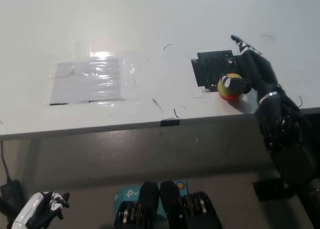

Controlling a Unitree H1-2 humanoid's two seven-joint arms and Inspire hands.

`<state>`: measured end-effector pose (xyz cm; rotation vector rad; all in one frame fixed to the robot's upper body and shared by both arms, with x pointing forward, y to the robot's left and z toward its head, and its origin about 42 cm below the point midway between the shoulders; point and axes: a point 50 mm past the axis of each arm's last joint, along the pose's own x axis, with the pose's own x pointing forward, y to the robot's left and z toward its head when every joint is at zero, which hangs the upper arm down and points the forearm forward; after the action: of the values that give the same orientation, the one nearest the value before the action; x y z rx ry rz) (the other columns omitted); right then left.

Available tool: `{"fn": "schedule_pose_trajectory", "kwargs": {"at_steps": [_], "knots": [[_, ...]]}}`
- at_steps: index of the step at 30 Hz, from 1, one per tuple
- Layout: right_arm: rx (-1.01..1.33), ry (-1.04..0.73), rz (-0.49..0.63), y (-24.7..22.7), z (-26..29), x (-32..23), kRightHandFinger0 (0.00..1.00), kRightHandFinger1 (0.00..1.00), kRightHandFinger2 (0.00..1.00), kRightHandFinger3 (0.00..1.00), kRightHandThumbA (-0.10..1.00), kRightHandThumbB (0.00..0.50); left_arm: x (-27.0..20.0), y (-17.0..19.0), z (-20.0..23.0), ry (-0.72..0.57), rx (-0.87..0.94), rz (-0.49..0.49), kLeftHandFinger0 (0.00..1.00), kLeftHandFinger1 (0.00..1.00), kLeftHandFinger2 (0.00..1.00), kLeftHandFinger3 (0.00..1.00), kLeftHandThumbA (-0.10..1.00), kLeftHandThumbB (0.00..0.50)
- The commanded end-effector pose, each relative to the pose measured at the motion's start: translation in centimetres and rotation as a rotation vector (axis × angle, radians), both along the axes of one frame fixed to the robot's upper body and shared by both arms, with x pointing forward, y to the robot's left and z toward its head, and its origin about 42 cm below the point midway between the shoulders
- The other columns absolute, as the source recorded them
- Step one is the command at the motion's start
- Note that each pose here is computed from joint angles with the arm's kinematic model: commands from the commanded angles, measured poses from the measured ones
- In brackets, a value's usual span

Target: The robot uses right hand to squeeze a small tennis ball placed on the black area of the table

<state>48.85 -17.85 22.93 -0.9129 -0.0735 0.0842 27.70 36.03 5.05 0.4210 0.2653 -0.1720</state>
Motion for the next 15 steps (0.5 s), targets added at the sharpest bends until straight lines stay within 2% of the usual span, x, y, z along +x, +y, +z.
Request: {"fn": "schedule_pose_trajectory", "kwargs": {"at_steps": [1,5,8,10,12,14,15], "knots": [[-0.015,-0.089,0.02,1.5,1.7,1.0,1.0,1.0,1.0,1.0,0.6,0.384,0.9,0.8,1.6,-0.044,0.048,-0.042,0.12,0.08,0.26,0.35,0.66,0.441],[-0.034,-0.04,0.033,2.5,-0.6,0.5,1.0,1.0,1.0,1.0,0.67,0.406,1.2,0.9,1.6,-0.049,0.03,-0.039,0.13,0.1,0.29,0.38,0.66,0.466],[-0.043,-0.025,0.032,2.6,-1.4,0.3,1.0,1.0,1.0,1.0,0.67,0.402,1.4,0.6,1.7,-0.053,0.039,-0.044,0.14,0.1,0.29,0.39,0.67,0.457],[-0.031,0.035,0.023,2.7,-3.7,-0.2,1.0,1.0,1.0,1.0,0.59,0.387,1.4,0.6,1.8,-0.053,0.041,-0.045,0.12,0.09,0.27,0.36,0.66,0.455],[-0.031,0.059,0.014,2.5,-4.9,-0.5,1.0,1.0,1.0,1.0,0.59,0.384,1.5,0.7,1.9,-0.056,0.05,-0.048,0.12,0.09,0.29,0.36,0.68,0.472],[-0.025,0.077,0.009,2.4,-5.6,-0.7,1.0,1.0,1.0,1.0,0.58,0.375,1.5,0.7,2.0,-0.055,0.045,-0.047,0.13,0.1,0.3,0.36,0.67,0.468],[-0.01,0.093,0.013,2.3,-6.1,-0.9,1.0,1.0,1.0,1.0,0.54,0.358,1.6,0.7,2.0,-0.055,0.048,-0.047,0.13,0.1,0.3,0.37,0.67,0.47]]}}
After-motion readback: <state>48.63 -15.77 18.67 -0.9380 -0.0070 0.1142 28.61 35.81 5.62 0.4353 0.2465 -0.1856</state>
